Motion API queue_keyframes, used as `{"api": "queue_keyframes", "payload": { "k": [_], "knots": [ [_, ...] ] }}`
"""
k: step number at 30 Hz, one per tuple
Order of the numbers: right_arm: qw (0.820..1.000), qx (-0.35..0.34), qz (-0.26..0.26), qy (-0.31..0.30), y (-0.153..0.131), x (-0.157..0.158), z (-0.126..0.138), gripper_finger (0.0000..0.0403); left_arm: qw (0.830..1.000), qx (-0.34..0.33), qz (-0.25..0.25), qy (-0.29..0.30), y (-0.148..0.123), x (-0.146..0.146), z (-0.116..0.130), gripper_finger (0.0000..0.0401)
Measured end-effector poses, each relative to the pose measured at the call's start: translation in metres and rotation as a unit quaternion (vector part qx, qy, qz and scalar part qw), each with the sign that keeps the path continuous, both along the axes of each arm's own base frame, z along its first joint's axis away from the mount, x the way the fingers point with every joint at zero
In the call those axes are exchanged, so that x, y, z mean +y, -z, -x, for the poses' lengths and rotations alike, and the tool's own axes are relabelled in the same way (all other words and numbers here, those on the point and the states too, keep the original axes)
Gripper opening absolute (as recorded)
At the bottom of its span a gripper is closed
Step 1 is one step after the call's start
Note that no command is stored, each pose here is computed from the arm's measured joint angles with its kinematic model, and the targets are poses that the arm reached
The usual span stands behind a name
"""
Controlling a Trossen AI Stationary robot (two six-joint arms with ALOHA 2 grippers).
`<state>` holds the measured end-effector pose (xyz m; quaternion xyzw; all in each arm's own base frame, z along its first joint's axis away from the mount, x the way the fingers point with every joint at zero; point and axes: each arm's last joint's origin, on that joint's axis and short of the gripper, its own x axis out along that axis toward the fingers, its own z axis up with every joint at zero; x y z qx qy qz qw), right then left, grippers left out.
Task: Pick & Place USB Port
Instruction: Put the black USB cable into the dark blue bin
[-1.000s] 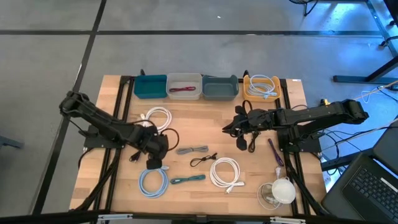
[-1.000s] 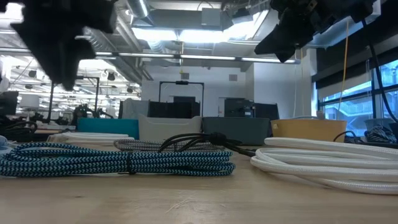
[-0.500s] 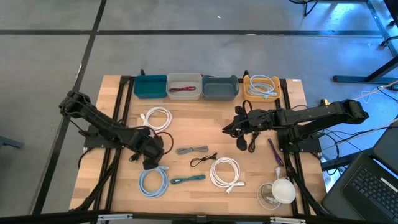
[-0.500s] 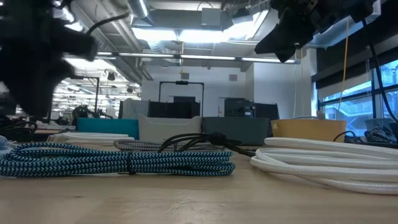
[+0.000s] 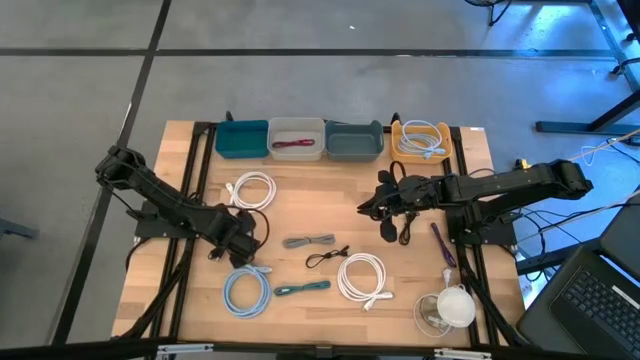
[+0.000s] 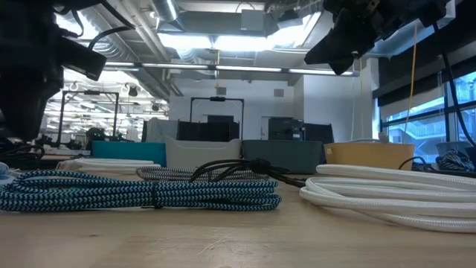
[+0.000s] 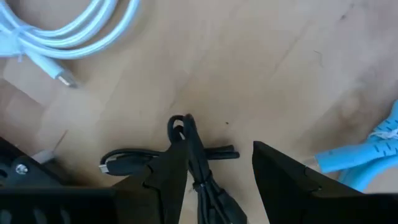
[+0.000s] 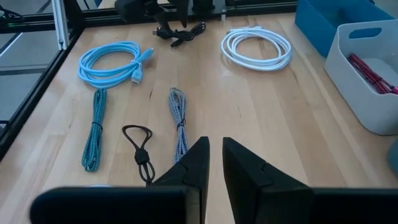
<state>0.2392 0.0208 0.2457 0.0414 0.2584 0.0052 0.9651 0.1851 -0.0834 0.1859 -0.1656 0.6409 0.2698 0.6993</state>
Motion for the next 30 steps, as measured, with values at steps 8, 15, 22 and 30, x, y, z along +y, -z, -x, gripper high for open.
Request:
{"api": "queue_keyframes", "payload": {
  "k": [8, 15, 22, 30],
  "knots": [
    [1.0, 0.0, 0.0, 0.0, 0.0, 0.0, 0.0, 0.0049, 1.0, 0.009, -0.006, -0.018, 0.0, 0.001, 0.002, 0.0169],
    [1.0, 0.0, -0.001, 0.001, 0.0, 0.0, 0.0, 0.0048, 0.999, 0.031, 0.0, -0.033, 0.018, 0.005, 0.011, 0.0169],
    [1.0, -0.002, -0.001, 0.001, 0.0, 0.0, 0.0, 0.0048, 0.998, 0.053, -0.014, -0.039, 0.039, 0.012, 0.025, 0.0168],
    [1.0, -0.006, 0.0, 0.002, -0.001, 0.0, -0.001, 0.0048, 0.999, 0.043, 0.011, 0.005, 0.045, 0.011, 0.025, 0.004]
  ]
}}
